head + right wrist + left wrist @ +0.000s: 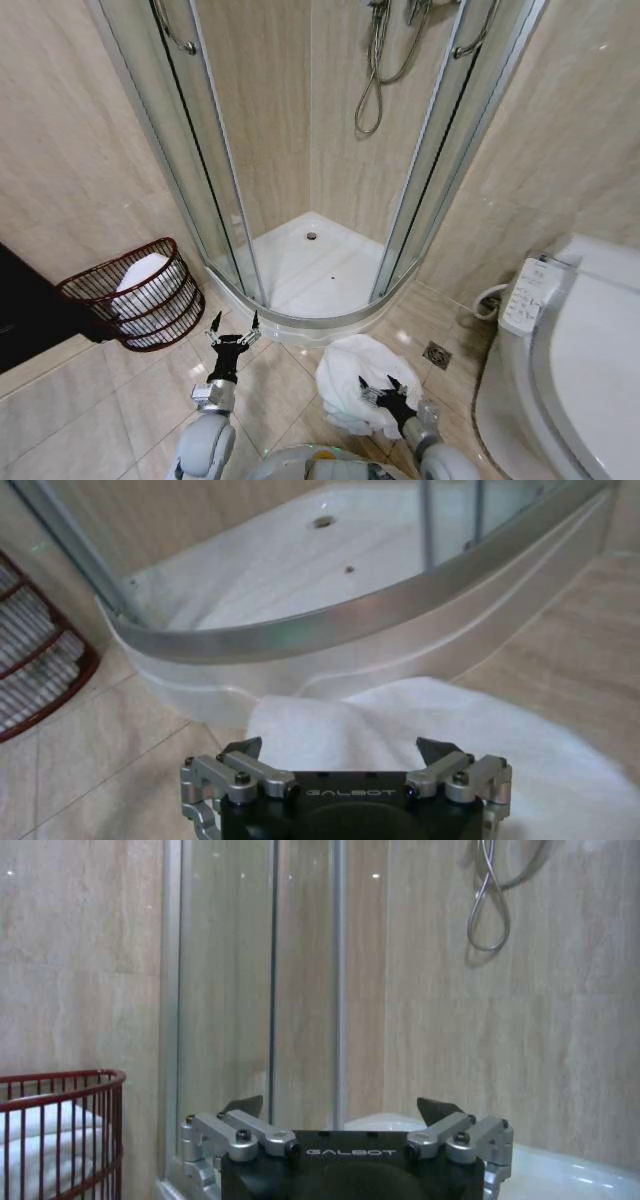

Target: Discard the used towel into the hamper.

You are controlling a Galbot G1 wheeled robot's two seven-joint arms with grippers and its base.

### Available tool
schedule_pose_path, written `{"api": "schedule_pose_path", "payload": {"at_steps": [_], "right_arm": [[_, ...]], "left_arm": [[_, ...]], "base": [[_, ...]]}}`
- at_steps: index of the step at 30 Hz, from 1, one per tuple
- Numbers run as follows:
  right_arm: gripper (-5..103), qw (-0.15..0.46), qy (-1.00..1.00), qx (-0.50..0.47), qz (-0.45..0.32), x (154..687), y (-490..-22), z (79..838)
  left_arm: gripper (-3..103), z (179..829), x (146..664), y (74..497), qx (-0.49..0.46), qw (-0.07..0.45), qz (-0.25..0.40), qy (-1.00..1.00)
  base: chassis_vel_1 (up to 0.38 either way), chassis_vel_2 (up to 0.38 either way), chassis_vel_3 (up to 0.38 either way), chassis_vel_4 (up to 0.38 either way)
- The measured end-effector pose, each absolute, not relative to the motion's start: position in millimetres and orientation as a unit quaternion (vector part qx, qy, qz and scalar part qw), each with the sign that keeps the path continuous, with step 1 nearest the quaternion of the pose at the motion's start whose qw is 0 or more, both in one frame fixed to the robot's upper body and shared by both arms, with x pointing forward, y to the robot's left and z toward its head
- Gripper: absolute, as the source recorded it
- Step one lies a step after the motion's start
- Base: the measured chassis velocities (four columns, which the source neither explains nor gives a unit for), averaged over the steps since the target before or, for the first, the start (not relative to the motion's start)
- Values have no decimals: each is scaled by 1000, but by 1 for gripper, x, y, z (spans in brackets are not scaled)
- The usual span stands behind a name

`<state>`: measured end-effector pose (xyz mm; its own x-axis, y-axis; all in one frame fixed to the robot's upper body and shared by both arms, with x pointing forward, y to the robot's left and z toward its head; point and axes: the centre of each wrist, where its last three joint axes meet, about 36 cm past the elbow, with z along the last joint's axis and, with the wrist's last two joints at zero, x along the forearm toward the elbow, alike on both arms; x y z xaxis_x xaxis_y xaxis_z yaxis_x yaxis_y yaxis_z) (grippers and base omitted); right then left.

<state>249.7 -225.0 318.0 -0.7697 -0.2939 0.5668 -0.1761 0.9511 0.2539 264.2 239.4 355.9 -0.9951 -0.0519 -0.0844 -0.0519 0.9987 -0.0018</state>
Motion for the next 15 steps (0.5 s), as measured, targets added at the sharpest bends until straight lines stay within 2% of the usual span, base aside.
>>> {"api": "schedule_pose_path", "payload": {"at_steps": [7,15], "right_arm": [[100,351,-931,90,-55,292,-218,285],[100,375,-919,100,-66,311,-224,264]], "left_arm": [[100,357,264,239,-29,41,3,999],[100,358,259,243,-26,44,12,999]], "base": [[0,0,0,0],[0,0,0,0]]}}
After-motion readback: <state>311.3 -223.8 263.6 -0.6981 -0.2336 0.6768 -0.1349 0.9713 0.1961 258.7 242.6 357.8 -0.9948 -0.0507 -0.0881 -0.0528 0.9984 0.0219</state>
